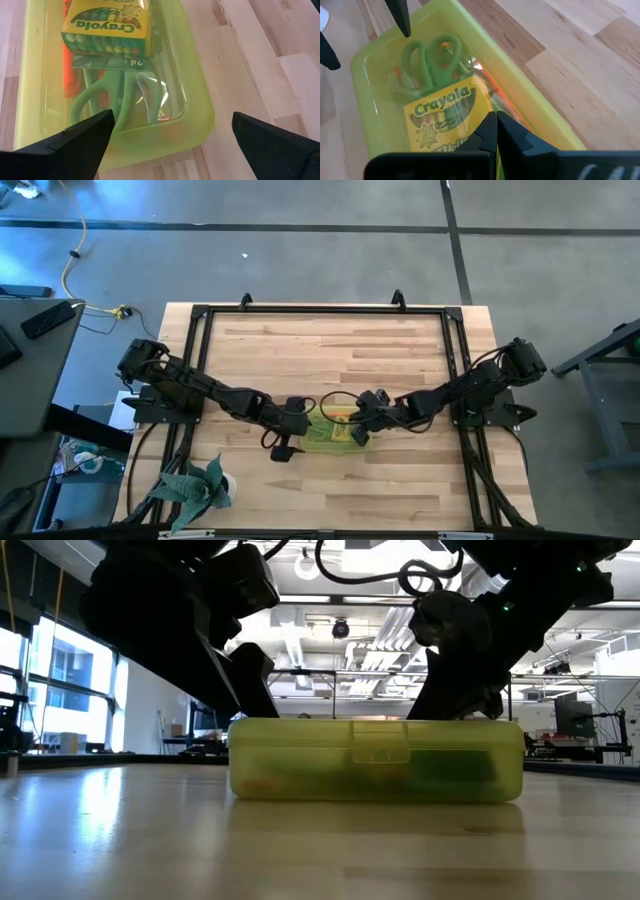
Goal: Pack school essentials
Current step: Close the yellow storage box, then return to home position
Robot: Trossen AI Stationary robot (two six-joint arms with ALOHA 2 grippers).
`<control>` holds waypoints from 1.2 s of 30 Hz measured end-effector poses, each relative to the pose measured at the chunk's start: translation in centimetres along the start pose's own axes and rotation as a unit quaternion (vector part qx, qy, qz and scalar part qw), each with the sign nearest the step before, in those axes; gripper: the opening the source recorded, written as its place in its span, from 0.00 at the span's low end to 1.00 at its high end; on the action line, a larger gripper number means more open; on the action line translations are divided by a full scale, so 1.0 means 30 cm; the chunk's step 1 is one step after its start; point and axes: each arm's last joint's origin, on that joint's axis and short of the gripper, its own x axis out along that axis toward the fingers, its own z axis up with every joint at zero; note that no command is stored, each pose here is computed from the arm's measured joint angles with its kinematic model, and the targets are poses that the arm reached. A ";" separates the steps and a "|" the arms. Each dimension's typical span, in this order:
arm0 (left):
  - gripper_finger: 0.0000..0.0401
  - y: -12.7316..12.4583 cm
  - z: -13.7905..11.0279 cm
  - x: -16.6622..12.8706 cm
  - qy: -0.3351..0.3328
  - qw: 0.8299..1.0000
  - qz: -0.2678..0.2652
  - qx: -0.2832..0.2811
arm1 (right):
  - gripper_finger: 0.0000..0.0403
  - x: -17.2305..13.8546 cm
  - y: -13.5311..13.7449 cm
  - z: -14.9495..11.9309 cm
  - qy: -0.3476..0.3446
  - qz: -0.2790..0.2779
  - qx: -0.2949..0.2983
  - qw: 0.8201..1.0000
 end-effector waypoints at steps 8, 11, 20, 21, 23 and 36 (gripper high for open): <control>0.99 0.000 0.006 -0.030 -0.004 1.000 0.000 0.008 | 0.00 -0.034 0.006 0.015 -0.009 0.021 -0.019 1.000; 0.99 -0.001 0.009 -0.058 -0.004 1.000 -0.001 0.010 | 0.00 -0.054 0.013 0.028 -0.020 0.032 -0.025 0.999; 0.99 -0.004 0.039 -0.151 -0.038 0.999 -0.004 0.021 | 0.00 -0.118 0.025 0.072 -0.062 0.063 -0.052 0.995; 0.99 -0.005 0.042 -0.164 -0.040 0.999 -0.004 0.022 | 0.00 -0.130 0.025 0.079 -0.068 0.068 -0.056 0.994; 0.99 -0.005 0.045 -0.194 -0.045 0.999 -0.004 0.023 | 0.00 -0.161 0.026 0.096 -0.083 0.078 -0.064 0.991; 0.99 -0.009 0.051 -0.554 -0.170 0.984 -0.005 0.046 | 0.00 -0.459 -0.002 0.196 -0.234 0.145 -0.265 0.924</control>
